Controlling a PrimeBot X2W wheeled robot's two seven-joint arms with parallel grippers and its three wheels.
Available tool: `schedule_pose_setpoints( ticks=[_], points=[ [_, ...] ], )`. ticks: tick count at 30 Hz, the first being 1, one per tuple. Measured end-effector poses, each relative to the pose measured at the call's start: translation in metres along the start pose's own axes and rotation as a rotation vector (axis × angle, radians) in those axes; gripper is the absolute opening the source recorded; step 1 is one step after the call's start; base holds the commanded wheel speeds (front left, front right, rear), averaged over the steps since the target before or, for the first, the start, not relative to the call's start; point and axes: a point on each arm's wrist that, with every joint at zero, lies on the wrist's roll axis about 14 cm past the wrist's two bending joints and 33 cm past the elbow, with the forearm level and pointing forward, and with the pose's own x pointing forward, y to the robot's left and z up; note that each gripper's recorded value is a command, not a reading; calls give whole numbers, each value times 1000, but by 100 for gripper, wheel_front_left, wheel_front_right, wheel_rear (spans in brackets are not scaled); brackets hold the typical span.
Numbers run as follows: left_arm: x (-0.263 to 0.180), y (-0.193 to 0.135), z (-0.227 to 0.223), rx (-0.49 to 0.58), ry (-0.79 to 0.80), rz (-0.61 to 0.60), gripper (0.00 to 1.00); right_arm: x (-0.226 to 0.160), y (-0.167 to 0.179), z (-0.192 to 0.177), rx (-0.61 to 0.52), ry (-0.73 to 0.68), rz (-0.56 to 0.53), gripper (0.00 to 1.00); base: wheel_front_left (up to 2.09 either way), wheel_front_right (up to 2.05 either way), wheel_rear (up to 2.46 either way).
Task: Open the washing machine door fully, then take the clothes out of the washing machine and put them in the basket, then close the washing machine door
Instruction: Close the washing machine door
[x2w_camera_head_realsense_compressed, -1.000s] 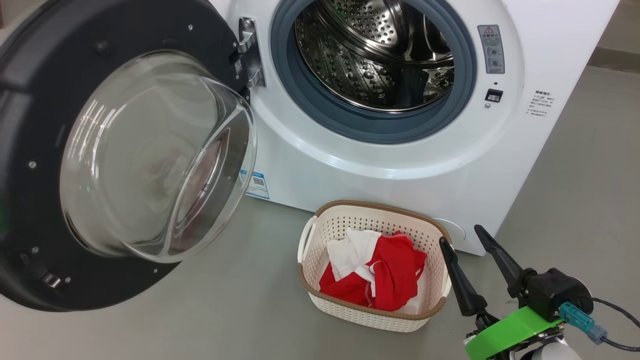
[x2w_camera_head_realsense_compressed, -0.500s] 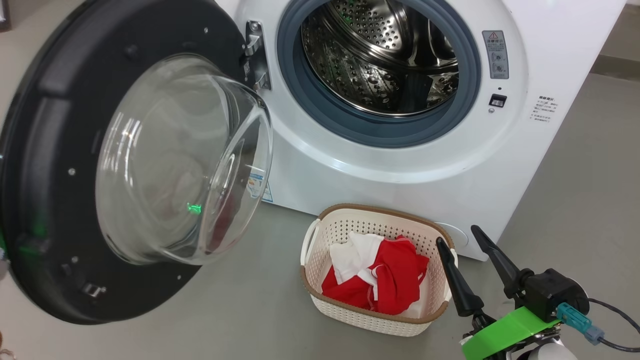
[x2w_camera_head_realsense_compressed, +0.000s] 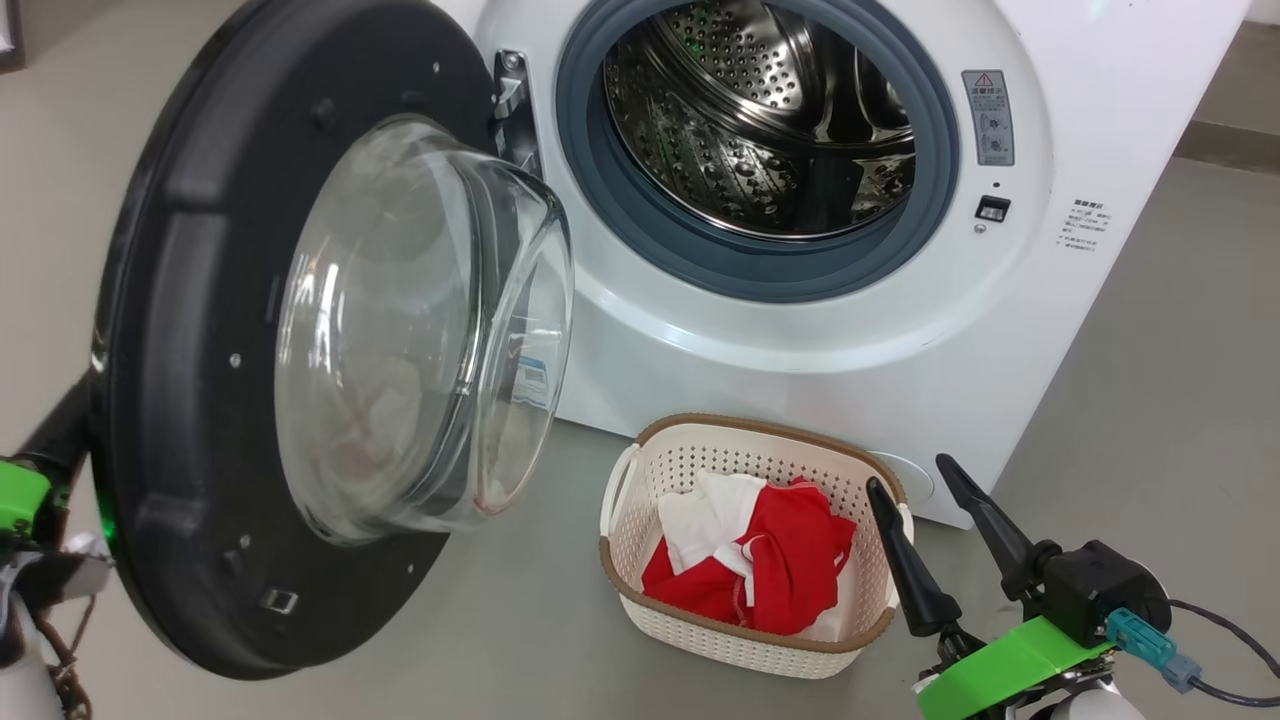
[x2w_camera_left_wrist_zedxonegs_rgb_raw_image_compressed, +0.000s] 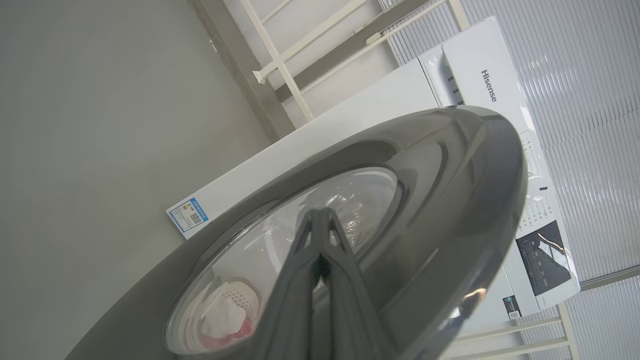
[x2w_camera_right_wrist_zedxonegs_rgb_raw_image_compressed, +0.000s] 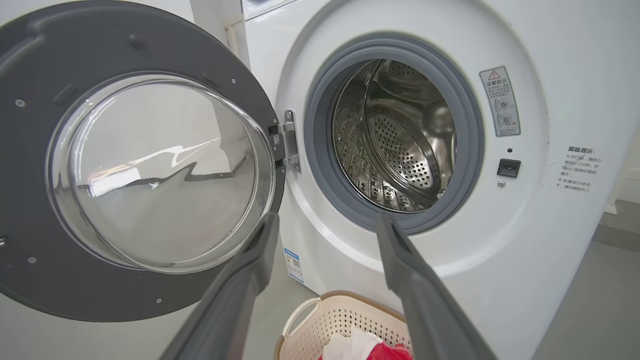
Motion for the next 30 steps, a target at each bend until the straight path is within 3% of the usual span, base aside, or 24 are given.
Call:
schedule_pose_setpoints(
  ticks=[14, 30],
  points=[
    [-3, -40, -30, -81, 65, -151, 0, -4, -7, -3, 11, 6, -27, 100, 0, 0, 0],
    [3, -66, -86, -123, 172, -231, 0, -18, -27, -1, 9, 1, -95, 100, 0, 0, 0]
  ],
)
